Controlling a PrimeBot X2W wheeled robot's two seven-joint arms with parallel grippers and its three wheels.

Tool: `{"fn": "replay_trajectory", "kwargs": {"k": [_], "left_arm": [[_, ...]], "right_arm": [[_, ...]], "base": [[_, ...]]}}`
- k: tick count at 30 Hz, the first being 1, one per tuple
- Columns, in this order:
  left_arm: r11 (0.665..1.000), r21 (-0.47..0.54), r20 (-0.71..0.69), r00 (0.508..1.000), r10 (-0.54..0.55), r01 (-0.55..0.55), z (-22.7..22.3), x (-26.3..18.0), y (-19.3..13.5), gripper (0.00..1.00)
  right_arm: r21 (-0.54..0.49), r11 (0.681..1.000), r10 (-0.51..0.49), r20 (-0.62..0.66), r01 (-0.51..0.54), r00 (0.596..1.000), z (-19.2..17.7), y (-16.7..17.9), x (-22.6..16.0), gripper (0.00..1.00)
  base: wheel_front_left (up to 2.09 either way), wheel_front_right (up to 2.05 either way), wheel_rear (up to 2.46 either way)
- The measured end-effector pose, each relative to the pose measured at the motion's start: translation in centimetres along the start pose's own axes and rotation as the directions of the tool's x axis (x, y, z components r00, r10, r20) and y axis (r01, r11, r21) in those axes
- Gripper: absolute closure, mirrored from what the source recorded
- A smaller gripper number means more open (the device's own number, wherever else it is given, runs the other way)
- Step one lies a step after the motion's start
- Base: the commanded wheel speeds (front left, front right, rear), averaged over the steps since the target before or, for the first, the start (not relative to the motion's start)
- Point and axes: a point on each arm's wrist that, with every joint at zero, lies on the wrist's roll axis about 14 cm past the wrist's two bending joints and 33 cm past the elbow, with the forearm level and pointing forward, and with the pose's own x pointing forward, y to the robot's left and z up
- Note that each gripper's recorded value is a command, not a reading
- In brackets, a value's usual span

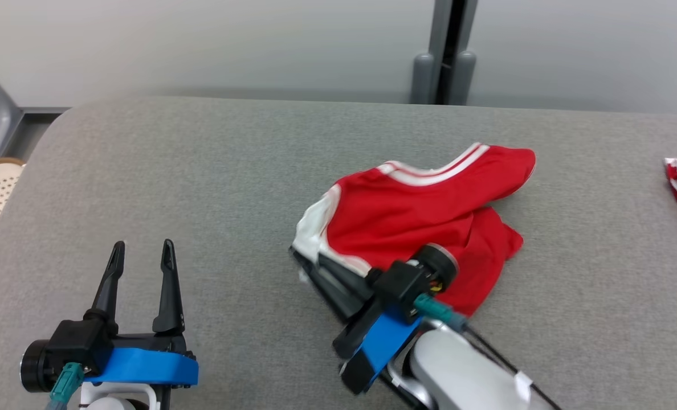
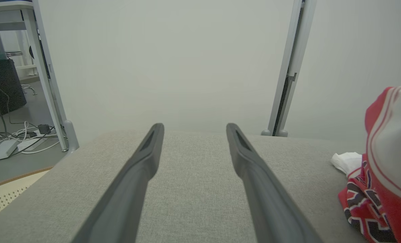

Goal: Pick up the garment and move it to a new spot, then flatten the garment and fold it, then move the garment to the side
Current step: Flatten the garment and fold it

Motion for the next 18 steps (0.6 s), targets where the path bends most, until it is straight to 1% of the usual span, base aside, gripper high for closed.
{"fn": "replay_trajectory", "kwargs": {"k": [3,5,8,12,13,15,16,18], "left_arm": [[0.999,0.002,-0.005,0.999,0.032,-0.032,-0.1,-0.4,0.9,0.00],[0.999,0.003,-0.011,0.999,0.048,-0.048,-0.2,-0.7,1.5,0.00],[0.998,0.005,-0.020,0.998,0.067,-0.067,-0.4,-1.0,2.1,0.00],[0.996,0.005,-0.032,0.995,0.089,-0.089,-0.8,-1.3,2.6,0.00],[0.996,0.006,-0.034,0.995,0.091,-0.091,-0.8,-1.3,2.7,0.00],[0.996,0.006,-0.038,0.995,0.094,-0.094,-1.0,-1.2,2.7,0.00],[0.996,0.006,-0.038,0.995,0.094,-0.094,-1.0,-1.2,2.7,0.00],[0.996,0.003,-0.040,0.995,0.088,-0.088,-1.1,-1.0,2.4,0.00]], "right_arm": [[0.030,0.994,0.108,-0.047,-0.106,0.993,-1.7,3.2,0.6,1.00],[0.042,0.983,0.183,-0.089,-0.180,0.979,-3.2,5.5,0.5,1.00],[0.079,0.958,0.287,-0.167,-0.277,0.943,-5.8,8.8,-0.4,1.00],[0.129,0.927,0.373,-0.230,-0.352,0.899,-8.1,11.5,-1.6,1.00],[0.139,0.920,0.390,-0.242,-0.366,0.888,-8.5,12.1,-2.0,0.96],[0.151,0.913,0.406,-0.258,-0.378,0.877,-9.0,12.6,-2.4,0.60],[0.154,0.913,0.406,-0.262,-0.377,0.876,-9.1,12.6,-2.5,0.00],[0.146,0.920,0.391,-0.263,-0.365,0.882,-9.0,12.0,-2.4,0.00]], "base": [[0.00,0.00,0.00],[0.00,0.00,0.00],[0.00,0.00,0.00],[0.00,0.00,0.00],[0.00,0.00,0.00],[0.00,0.00,0.00],[0.00,0.00,0.00],[0.00,0.00,0.00]]}}
